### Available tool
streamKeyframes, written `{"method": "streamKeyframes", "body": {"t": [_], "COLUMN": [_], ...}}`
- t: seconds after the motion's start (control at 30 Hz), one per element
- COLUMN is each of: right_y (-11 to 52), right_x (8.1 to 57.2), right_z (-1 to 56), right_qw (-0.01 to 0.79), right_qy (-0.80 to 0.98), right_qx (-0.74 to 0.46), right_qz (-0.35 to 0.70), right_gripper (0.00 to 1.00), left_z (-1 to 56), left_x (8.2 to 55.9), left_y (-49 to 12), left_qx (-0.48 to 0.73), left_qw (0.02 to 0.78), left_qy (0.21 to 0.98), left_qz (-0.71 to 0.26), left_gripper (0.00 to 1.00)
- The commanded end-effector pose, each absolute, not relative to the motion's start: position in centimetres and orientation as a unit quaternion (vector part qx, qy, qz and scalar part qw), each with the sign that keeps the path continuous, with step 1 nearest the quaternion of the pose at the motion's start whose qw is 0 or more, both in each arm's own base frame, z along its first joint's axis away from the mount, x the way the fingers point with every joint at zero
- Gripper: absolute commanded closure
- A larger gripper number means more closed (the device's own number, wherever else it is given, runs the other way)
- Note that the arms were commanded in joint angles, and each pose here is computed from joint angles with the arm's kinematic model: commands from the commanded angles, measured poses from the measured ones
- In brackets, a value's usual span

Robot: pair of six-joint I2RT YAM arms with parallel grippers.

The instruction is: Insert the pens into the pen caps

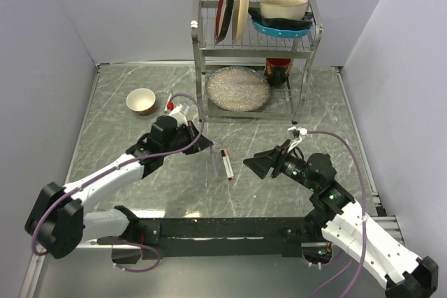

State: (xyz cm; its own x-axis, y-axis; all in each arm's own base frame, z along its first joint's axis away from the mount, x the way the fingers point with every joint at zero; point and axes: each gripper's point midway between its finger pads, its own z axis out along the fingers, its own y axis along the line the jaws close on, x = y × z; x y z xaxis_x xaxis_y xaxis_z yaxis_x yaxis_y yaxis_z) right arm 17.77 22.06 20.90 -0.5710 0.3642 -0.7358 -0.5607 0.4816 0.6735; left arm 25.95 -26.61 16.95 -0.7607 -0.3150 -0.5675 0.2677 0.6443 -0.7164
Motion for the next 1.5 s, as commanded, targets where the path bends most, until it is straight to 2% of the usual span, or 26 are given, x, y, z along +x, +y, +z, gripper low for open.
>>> {"method": "streamKeyframes", "body": {"t": [0.0, 0.2, 0.33, 0.43, 0.47, 0.5, 0.67, 0.77, 0.87, 1.03, 1.2, 1.27, 1.3, 1.37, 1.4, 1.47], "right_y": [20.3, 19.8, 20.2, 20.2, 20.2, 20.1, 20.1, 19.9, 19.8, 19.9, 19.9, 19.8, 19.8, 19.7, 19.6, 19.3], "right_x": [18.6, 19.0, 18.8, 18.7, 18.7, 18.7, 18.0, 17.5, 17.2, 16.8, 16.0, 15.5, 15.4, 15.0, 14.9, 14.9], "right_z": [20.4, 19.3, 19.4, 19.3, 19.1, 19.1, 19.0, 19.9, 20.5, 21.7, 22.9, 23.6, 24.0, 24.4, 24.8, 24.7], "right_qw": [0.468, 0.452, 0.444, 0.443, 0.442, 0.442, 0.433, 0.445, 0.453, 0.451, 0.456, 0.463, 0.464, 0.467, 0.47, 0.472], "right_qy": [0.748, 0.773, 0.773, 0.772, 0.774, 0.774, 0.775, 0.759, 0.751, 0.748, 0.733, 0.723, 0.72, 0.717, 0.715, 0.719], "right_qx": [-0.014, 0.009, 0.001, 0.002, 0.003, 0.005, 0.004, 0.003, -0.002, -0.01, -0.019, -0.029, -0.033, -0.04, -0.04, -0.039], "right_qz": [0.47, 0.445, 0.453, 0.455, 0.454, 0.454, 0.461, 0.475, 0.48, 0.487, 0.504, 0.512, 0.515, 0.516, 0.516, 0.509], "right_gripper": [0.05, 0.01, 0.02, 0.02, 0.02, 0.02, 0.02, 0.02, 0.02, 0.02, 0.04, 0.04, 0.04, 0.04, 0.04, 0.04], "left_z": [13.4, 9.7, 7.6, 6.8, 6.9, 6.8, 9.1, 11.4, 14.2, 17.4, 20.2, 18.9, 20.9, 18.1, 19.9, 17.5], "left_x": [27.0, 27.4, 27.4, 27.2, 27.3, 27.3, 29.1, 30.8, 32.9, 36.4, 40.2, 41.5, 43.0, 44.3, 46.0, 47.3], "left_y": [-26.5, -27.7, -27.7, -27.6, -27.5, -27.4, -25.4, -22.4, -18.7, -12.5, -10.4, -11.0, -11.1, -10.5, -10.4, -9.5], "left_qx": [-0.06, -0.078, -0.097, -0.104, -0.106, -0.104, -0.096, -0.107, -0.141, -0.2, -0.173, -0.14, -0.116, -0.106, -0.093, -0.093], "left_qw": [0.325, 0.28, 0.262, 0.257, 0.261, 0.263, 0.31, 0.341, 0.381, 0.419, 0.44, 0.411, 0.425, 0.377, 0.394, 0.365], "left_qy": [0.853, 0.868, 0.88, 0.882, 0.883, 0.885, 0.894, 0.902, 0.892, 0.868, 0.866, 0.884, 0.882, 0.911, 0.906, 0.923], "left_qz": [-0.403, -0.403, -0.385, -0.381, -0.376, -0.371, -0.307, -0.243, -0.2, -0.176, -0.162, -0.17, -0.166, -0.126, -0.119, -0.086], "left_gripper": [0.99, 0.99, 0.92, 0.76, 0.66, 0.61, 0.33, 0.18, 0.11, 0.15, 0.17, 0.2, 0.21, 0.27, 0.29, 0.32]}}
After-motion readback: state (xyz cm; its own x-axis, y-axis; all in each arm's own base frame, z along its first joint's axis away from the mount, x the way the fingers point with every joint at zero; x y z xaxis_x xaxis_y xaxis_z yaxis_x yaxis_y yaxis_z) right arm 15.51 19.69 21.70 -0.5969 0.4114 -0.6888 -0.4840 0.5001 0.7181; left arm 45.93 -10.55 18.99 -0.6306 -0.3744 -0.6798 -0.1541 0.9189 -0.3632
